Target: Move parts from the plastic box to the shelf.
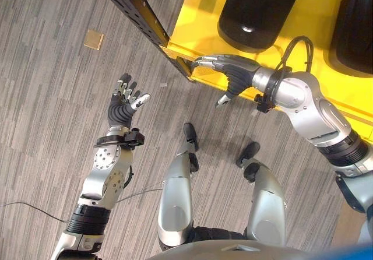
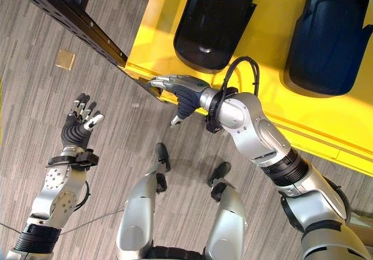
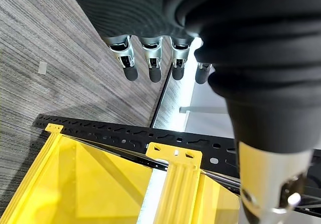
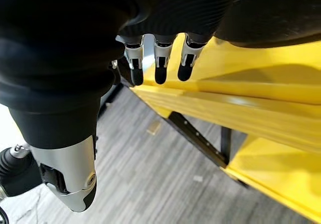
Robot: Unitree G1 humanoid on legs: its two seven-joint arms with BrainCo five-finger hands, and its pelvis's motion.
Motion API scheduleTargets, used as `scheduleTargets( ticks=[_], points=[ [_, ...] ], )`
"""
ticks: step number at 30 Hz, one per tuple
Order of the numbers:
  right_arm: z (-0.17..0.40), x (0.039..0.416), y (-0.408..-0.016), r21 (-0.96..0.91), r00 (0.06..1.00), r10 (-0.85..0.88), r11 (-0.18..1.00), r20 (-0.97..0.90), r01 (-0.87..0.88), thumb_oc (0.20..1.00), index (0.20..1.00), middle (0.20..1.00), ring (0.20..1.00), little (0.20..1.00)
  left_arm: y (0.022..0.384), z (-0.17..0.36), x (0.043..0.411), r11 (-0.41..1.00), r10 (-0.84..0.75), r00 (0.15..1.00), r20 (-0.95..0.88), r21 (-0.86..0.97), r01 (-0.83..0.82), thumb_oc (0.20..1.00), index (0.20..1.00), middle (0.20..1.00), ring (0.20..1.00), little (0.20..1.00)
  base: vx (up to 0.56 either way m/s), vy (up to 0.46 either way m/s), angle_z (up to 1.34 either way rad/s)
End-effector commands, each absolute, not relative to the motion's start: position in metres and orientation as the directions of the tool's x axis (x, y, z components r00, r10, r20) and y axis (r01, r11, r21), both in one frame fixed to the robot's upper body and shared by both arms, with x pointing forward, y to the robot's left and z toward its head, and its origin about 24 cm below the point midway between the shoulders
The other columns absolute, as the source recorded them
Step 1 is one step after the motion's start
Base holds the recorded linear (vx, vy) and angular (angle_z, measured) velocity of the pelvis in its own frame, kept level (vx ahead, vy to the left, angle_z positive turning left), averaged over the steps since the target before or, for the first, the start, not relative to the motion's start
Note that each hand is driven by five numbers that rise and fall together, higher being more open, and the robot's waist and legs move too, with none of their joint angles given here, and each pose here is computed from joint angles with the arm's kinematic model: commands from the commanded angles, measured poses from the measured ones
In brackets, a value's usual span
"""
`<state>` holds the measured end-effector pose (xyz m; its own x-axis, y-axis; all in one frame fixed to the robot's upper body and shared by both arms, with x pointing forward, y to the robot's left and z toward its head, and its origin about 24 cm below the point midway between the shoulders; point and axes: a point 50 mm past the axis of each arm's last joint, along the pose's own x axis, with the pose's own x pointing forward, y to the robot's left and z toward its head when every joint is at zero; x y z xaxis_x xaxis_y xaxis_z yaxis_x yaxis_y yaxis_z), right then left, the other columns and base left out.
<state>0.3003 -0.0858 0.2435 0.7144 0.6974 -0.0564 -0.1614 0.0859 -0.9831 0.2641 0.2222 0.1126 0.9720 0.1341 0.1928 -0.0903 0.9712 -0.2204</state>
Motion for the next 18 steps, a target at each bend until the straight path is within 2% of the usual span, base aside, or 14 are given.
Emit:
scheduleTargets(
  ticks=[1,18],
  points=[
    [0.265,0.289,-0.078,-0.995,0.671,0.741,0.087,0.032,-0.048,1.000,1.000,1.000,1.000,1.000,0.221,0.127,0.255,0.971,0.116,0.953,0.278,-0.233,-0.051,1.000,1.000,1.000,1.000,1.000,0.00,0.000,0.00],
    [0.281,0.296,-0.083,-0.988,0.669,0.729,0.144,0.140,0.051,1.000,1.000,1.000,1.000,1.000,0.217,0.132,0.259,0.975,0.093,0.954,0.287,-0.219,-0.029,1.000,1.000,1.000,1.000,1.000,0.00,0.000,0.00]
  ],
)
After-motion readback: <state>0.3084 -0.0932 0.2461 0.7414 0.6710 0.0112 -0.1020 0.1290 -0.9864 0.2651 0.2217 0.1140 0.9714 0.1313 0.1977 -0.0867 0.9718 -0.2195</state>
